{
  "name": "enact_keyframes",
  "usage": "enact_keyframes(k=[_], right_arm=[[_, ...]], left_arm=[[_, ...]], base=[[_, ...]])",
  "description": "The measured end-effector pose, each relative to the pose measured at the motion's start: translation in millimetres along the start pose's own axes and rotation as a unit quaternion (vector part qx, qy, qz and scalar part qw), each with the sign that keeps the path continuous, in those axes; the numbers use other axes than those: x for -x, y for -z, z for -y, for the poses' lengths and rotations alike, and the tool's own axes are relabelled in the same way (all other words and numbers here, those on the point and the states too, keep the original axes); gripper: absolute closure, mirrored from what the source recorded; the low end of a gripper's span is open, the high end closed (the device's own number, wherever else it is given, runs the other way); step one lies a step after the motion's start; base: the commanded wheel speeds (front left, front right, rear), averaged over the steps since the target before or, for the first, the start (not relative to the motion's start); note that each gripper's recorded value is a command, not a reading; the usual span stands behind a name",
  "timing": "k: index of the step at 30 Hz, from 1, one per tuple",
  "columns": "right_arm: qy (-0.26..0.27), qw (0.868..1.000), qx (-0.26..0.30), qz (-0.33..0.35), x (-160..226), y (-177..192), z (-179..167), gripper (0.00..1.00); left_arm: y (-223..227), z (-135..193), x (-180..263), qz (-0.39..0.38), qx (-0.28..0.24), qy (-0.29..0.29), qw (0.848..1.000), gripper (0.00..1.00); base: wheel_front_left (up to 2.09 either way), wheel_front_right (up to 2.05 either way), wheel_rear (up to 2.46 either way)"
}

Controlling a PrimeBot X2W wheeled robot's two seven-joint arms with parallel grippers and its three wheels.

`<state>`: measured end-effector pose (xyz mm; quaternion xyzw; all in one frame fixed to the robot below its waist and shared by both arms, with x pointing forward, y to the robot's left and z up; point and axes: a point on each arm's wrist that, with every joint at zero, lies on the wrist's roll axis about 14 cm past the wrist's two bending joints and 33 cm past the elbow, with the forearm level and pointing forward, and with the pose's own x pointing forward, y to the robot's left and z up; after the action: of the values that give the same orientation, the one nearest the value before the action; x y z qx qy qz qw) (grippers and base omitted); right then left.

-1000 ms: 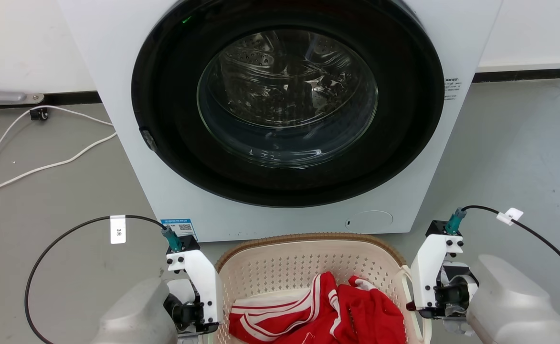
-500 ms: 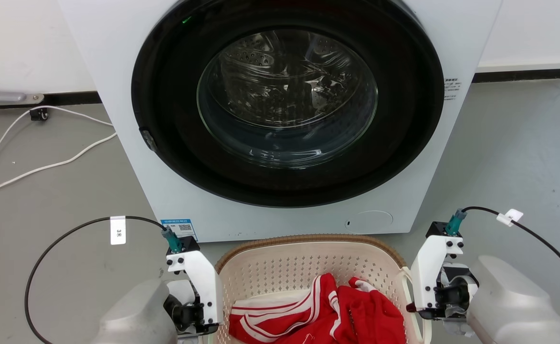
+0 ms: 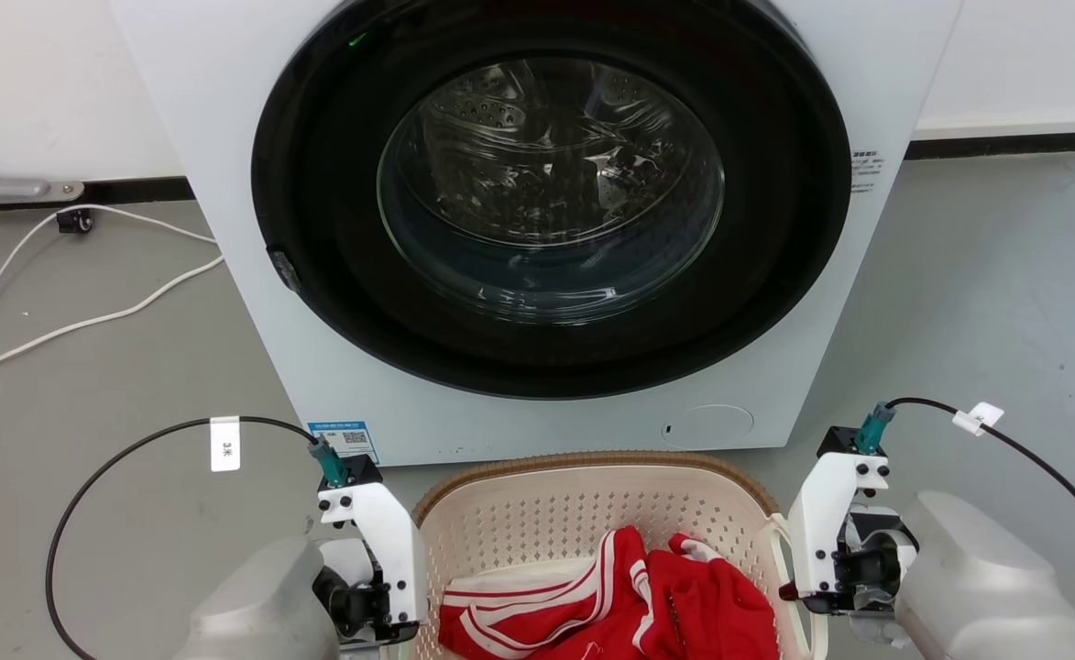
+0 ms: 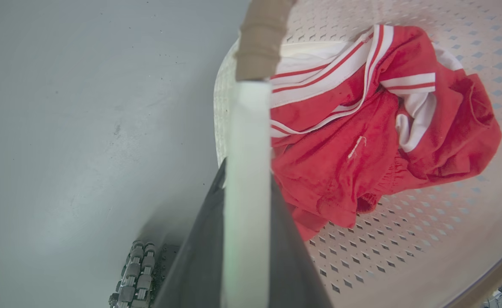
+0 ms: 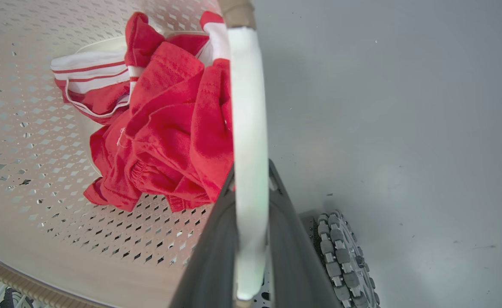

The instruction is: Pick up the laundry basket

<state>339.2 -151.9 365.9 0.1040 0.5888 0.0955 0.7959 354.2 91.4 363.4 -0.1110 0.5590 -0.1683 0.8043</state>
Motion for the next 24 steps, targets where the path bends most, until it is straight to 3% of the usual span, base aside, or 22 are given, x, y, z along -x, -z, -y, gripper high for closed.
enact_keyframes(k=[24], right_arm=[[-0.001,1.000,-0.004,-0.003,-1.2,1.7,-0.2,1.00]], left_arm=[[1.4,-0.5,-1.0,0.000,0.002,0.001,1.000,1.00]], base=[[0.00,0.00,0.00]])
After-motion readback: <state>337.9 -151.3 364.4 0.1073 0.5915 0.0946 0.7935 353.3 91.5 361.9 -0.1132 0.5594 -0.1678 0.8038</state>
